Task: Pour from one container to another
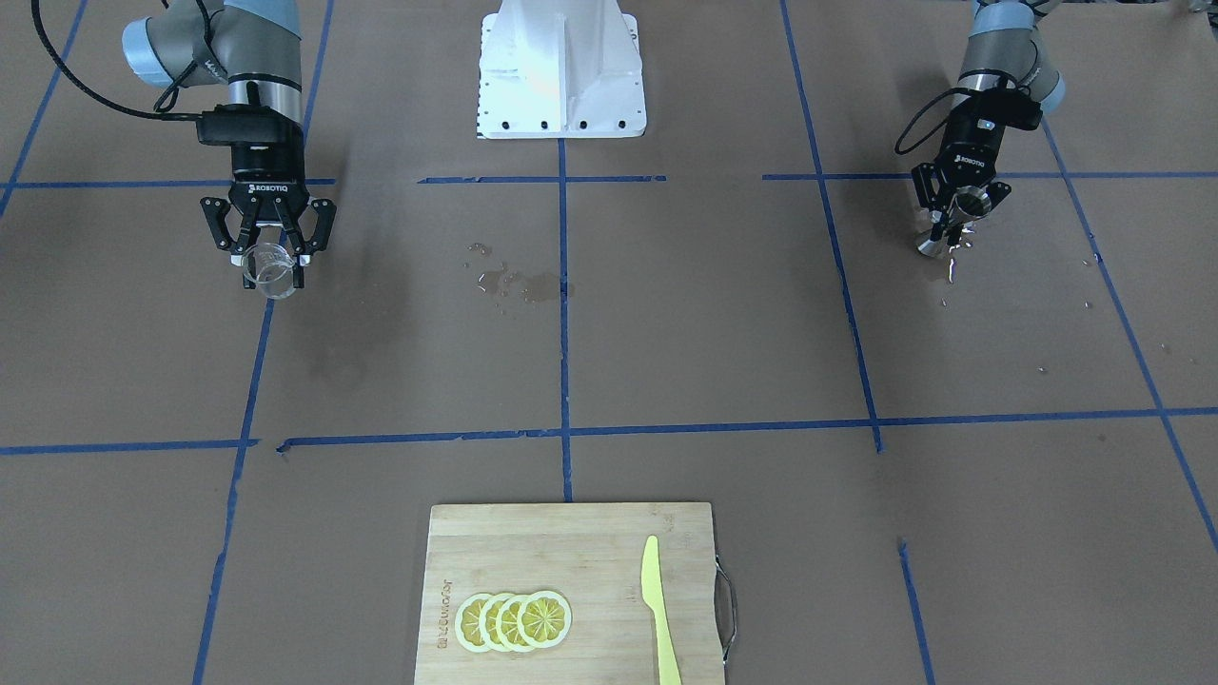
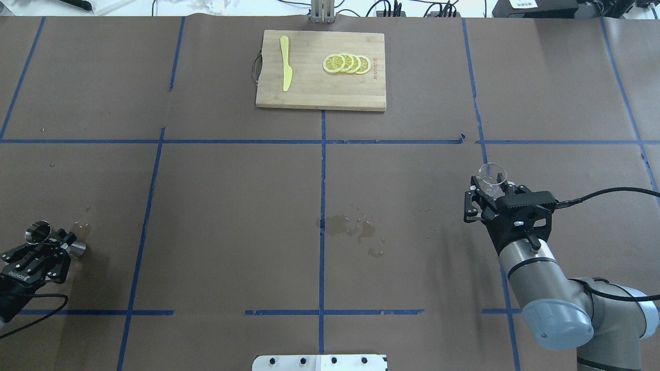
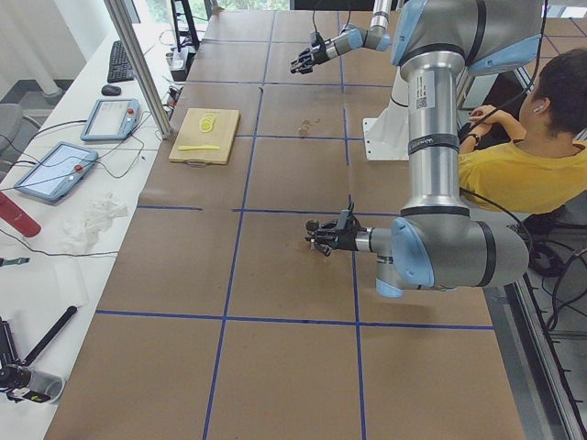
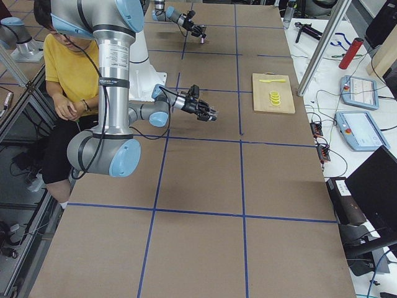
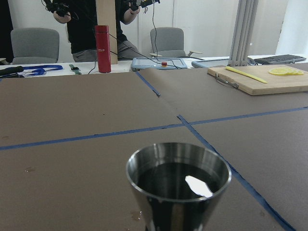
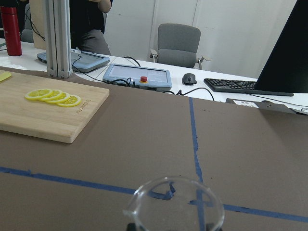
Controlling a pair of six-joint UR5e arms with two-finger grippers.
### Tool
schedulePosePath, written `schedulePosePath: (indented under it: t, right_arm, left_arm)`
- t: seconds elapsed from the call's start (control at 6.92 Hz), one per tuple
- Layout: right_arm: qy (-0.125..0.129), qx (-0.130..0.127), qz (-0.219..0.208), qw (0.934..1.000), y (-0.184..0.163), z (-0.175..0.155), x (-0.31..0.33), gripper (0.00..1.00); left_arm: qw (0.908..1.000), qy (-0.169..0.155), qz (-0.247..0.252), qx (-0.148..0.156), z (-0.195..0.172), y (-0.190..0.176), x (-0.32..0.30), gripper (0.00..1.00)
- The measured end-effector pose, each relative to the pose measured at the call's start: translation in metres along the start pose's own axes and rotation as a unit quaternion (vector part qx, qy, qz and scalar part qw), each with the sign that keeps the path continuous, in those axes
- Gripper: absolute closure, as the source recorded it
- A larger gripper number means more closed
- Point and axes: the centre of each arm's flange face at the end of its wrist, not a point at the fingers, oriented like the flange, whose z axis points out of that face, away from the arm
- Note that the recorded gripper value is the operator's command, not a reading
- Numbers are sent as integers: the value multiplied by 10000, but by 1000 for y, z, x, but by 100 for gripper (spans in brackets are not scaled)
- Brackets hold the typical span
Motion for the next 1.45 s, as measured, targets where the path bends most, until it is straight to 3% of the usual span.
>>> schedulePosePath:
  t: [0.43,0.58,0.72,1.45]
  right_arm:
    - [-13,7,26,10000,-2,-1,-1,100]
    - [-17,12,35,10000,-3,-1,-1,100]
    - [-20,15,41,10000,-3,-2,-1,100]
    - [-23,18,47,10000,-4,-2,-2,100]
  left_arm:
    - [10000,19,12,-25,-1,2,1,100]
    - [10000,18,26,-32,-2,3,1,24]
    - [10000,15,41,-38,-2,4,0,0]
    - [10000,14,55,-49,-2,5,-2,0]
